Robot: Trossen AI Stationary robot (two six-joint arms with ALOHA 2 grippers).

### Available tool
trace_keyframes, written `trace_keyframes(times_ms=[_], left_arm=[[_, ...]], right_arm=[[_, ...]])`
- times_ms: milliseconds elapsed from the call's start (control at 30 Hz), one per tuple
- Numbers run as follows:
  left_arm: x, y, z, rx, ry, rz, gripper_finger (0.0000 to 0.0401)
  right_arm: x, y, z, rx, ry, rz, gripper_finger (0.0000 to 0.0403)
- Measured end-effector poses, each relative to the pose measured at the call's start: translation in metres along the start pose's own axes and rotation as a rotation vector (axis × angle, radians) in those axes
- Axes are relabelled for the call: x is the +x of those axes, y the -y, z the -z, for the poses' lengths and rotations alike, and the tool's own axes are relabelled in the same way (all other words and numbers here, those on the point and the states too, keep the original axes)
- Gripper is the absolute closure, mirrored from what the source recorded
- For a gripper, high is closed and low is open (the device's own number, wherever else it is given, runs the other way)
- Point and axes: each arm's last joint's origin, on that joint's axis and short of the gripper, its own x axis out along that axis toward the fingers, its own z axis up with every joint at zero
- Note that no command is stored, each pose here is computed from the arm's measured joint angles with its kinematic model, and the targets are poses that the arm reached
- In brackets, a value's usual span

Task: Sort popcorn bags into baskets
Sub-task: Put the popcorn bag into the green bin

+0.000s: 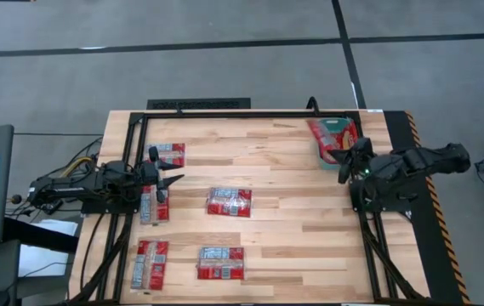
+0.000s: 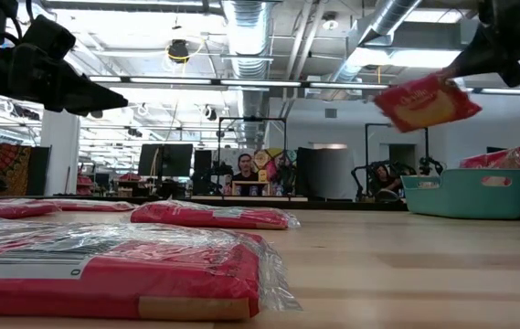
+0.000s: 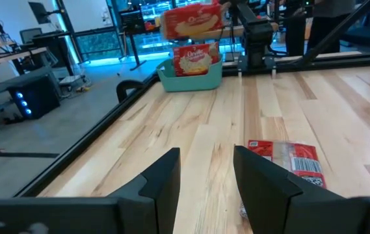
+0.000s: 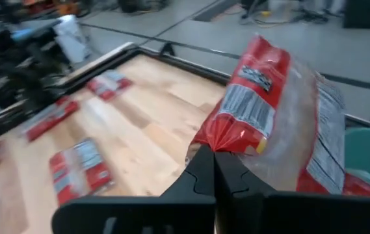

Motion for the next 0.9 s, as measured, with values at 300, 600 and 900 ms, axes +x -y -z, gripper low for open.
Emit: trace_keyframes(times_ms=[300,600,900], left_arm=[[0.0,0.0,0.0,0.0,0.0,0.0,0.0266],[0.0,0.0,0.0,0.0,0.0,0.0,0.0266],[0.0,0.0,0.0,0.0,0.0,0.0,0.0266]], right_arm=[[-0.0015,0.0109,-0.0027,0.065,0.034,0.078,0.0401],[-0.0011,0.011,-0.0028,0.064,0.025,0.073,0.0402],[-0.0011,0.0097,-0.0032,0.034,0.017,0.048,0.0402]])
